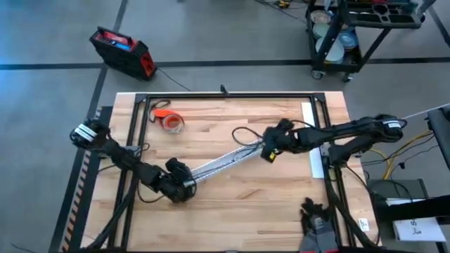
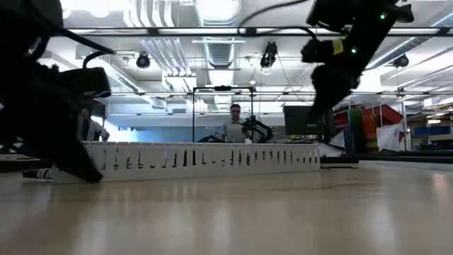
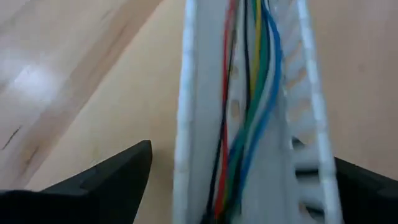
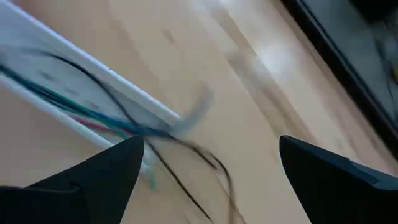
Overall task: Ziptie cables
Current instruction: Close the white cable duct
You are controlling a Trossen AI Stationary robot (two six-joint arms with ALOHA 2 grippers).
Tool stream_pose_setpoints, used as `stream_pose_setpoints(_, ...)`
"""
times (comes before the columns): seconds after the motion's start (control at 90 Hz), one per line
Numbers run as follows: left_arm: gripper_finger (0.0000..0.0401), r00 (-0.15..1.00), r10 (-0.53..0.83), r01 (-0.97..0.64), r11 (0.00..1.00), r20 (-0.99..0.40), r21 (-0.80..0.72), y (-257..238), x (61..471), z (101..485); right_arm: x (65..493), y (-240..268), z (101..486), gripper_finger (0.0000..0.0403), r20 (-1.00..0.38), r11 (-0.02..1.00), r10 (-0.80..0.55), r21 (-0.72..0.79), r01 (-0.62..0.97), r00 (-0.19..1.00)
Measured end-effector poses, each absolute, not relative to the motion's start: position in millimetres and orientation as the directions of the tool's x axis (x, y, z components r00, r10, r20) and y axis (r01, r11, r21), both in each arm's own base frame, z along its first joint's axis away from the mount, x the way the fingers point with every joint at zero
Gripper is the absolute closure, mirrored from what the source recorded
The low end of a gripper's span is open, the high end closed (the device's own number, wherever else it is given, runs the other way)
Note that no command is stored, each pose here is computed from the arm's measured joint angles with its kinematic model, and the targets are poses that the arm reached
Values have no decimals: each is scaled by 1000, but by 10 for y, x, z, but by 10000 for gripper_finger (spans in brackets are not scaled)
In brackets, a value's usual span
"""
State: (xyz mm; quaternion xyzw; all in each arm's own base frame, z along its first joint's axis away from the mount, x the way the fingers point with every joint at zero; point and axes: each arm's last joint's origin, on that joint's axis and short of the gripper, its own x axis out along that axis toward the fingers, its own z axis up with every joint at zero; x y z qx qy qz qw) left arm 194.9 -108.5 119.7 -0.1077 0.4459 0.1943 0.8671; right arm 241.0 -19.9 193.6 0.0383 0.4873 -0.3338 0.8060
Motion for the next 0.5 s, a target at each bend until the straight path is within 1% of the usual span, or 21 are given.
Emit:
stream_pose_setpoints(0.156,52,415,163,-389,921,-895,-12,-1043,1812,1305,2132,-404,1746,43,-827,631,-534,-252,734,175)
stream_pose_setpoints(0.311,52,303,145,-371,928,-942,24,-971,1657,1380,1853,-619,1552,43,-799,394,-600,-257,882,35)
stream_pose_setpoints(0.422,52,237,168,-381,922,-957,68,-897,1525,1444,1744,-752,1415,43,-801,308,-598,-222,925,7)
stream_pose_setpoints(0.5,52,230,187,-411,908,-955,78,-862,1469,1500,1661,-839,1323,43,-799,241,-600,-208,948,-23)
